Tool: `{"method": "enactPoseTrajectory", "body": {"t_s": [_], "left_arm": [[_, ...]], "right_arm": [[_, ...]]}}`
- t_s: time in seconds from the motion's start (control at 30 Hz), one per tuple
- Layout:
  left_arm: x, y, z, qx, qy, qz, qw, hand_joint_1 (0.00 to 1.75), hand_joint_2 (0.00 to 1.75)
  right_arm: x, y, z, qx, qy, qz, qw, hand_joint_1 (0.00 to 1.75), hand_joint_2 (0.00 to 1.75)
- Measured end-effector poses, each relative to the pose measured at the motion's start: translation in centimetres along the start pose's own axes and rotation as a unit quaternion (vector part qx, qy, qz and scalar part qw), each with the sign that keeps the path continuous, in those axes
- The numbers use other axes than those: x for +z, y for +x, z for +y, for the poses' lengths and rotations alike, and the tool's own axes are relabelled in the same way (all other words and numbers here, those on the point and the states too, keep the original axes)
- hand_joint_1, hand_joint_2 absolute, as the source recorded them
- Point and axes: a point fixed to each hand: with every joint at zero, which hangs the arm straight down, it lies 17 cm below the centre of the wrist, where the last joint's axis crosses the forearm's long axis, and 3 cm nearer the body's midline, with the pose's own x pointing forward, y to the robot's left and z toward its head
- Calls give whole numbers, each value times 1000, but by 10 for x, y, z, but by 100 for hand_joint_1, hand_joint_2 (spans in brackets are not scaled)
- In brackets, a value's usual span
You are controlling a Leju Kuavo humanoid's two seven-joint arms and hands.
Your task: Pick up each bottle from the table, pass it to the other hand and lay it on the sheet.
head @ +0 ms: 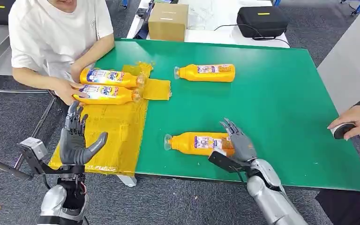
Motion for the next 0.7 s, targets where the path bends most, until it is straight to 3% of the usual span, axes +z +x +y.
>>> {"method": "enactPoseTrajectory", "body": {"t_s": [0.07, 0.33, 0.37, 0.4, 0.43, 0.7], "left_arm": [[2, -3, -8, -11, -3, 9, 1000, 0, 175], [6, -3, -13, -12, -7, 11, 1000, 0, 175], [8, -3, -13, -14, -8, 12, 1000, 0, 175], [9, -4, -15, -13, -12, 15, 1000, 0, 175], [10, -5, -18, -8, -18, 19, 1000, 0, 175], [20, -13, -42, 7, -65, 34, 997, 0, 175]], "right_arm": [[-10, -27, 13, 0, 49, 37, 998, 0, 175], [-6, -53, 33, 10, 104, 88, 991, 0, 175], [-6, -57, 35, 15, 115, 96, 989, 38, 175], [-7, -60, 36, 18, 128, 101, 986, 145, 175], [-8, -64, 37, 20, 139, 106, 984, 175, 175], [-7, -87, 37, 40, 211, 130, 968, 175, 175]]}}
